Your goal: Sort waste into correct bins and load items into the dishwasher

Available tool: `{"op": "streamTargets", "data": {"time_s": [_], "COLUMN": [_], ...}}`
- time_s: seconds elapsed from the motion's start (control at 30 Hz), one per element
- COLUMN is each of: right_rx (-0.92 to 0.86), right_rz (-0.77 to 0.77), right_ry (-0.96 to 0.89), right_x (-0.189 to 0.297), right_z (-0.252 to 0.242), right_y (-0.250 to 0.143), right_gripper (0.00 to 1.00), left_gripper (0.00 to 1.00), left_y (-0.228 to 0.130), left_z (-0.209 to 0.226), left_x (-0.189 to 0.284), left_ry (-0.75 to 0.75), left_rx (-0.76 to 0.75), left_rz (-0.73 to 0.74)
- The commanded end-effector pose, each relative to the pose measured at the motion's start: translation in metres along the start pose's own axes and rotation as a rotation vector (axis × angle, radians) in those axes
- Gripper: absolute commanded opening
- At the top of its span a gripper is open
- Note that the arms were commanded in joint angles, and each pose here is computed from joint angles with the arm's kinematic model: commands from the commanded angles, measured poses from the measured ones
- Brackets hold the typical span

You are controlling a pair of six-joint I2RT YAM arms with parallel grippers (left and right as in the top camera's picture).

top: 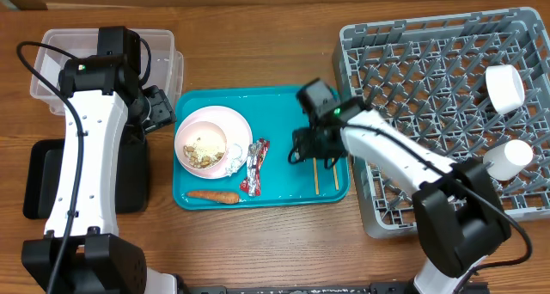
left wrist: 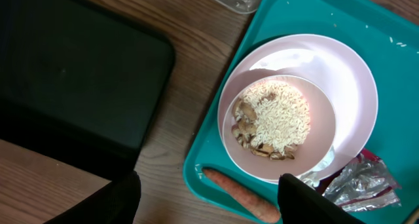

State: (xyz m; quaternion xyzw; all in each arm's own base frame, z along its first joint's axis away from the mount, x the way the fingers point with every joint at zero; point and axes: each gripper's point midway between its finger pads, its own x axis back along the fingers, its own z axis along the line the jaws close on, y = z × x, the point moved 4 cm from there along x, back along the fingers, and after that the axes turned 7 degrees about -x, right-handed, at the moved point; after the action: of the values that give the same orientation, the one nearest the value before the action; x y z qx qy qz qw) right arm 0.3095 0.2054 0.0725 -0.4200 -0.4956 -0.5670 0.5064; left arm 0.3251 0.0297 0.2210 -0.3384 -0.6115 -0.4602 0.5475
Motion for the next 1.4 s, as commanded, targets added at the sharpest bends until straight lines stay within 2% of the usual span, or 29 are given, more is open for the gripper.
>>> {"op": "streamTargets", "data": {"time_s": [0.0,0.1,0.23,0.3,0.37,0.47,0.57,0.63,0.8,0.93,1.0,1.07,1.17,1.37], "right_rx": [0.01,0.011,0.011,0.011,0.012,0.007,-0.014,-0.016,-0.011,0.052,0.042,-0.001,-0.076,-0.053], "right_rz": [-0.021,-0.03,-0.031,-0.026,-0.018,-0.008,-0.002,0.015,0.012,-0.077,-0.147,-0.181,-0.174,-0.001], "right_ry": [-0.061,-0.065,-0.063,-0.067,-0.072,-0.078,-0.081,-0.059,-0.01,0.028,0.008,-0.04,-0.134,-0.165], "right_x": [-0.014,-0.022,-0.027,-0.028,-0.028,-0.028,-0.028,-0.028,0.011,0.072,0.113,0.131,0.141,0.12], "right_z": [-0.009,-0.012,-0.015,-0.016,-0.017,-0.018,-0.019,-0.016,0.005,0.014,0.002,-0.018,-0.058,-0.101], "right_y": [-0.009,-0.012,-0.016,-0.017,-0.019,-0.021,-0.023,-0.025,-0.001,0.036,0.057,0.065,0.067,0.044], "right_gripper": [0.65,0.59,0.43,0.39,0.32,0.16,0.11,0.04,0.04,0.04,0.04,0.04,0.04,0.04], "left_gripper": [0.7,0.7,0.71,0.71,0.72,0.72,0.72,0.72,0.72,0.73,0.73,0.73,0.73,0.76], "left_y": [0.001,0.001,0.001,0.001,0.001,0.001,0.002,0.002,0.003,0.004,0.004,0.004,0.004,0.007], "left_z": [-0.004,-0.004,-0.004,-0.004,-0.004,-0.004,-0.004,-0.004,-0.004,-0.005,-0.005,-0.005,-0.005,-0.006], "left_x": [0.006,0.005,0.005,0.005,0.005,0.005,0.005,0.005,0.006,0.006,0.006,0.006,0.006,0.006], "left_ry": [-0.031,-0.03,-0.031,-0.03,-0.031,-0.031,-0.031,-0.032,-0.033,-0.034,-0.035,-0.035,-0.035,-0.04], "left_rx": [0.018,0.017,0.018,0.018,0.018,0.018,0.018,0.018,0.019,0.019,0.019,0.019,0.019,0.02], "left_rz": [-0.012,-0.012,-0.011,-0.011,-0.012,-0.013,-0.013,-0.014,-0.019,-0.023,-0.025,-0.026,-0.026,-0.041]}}
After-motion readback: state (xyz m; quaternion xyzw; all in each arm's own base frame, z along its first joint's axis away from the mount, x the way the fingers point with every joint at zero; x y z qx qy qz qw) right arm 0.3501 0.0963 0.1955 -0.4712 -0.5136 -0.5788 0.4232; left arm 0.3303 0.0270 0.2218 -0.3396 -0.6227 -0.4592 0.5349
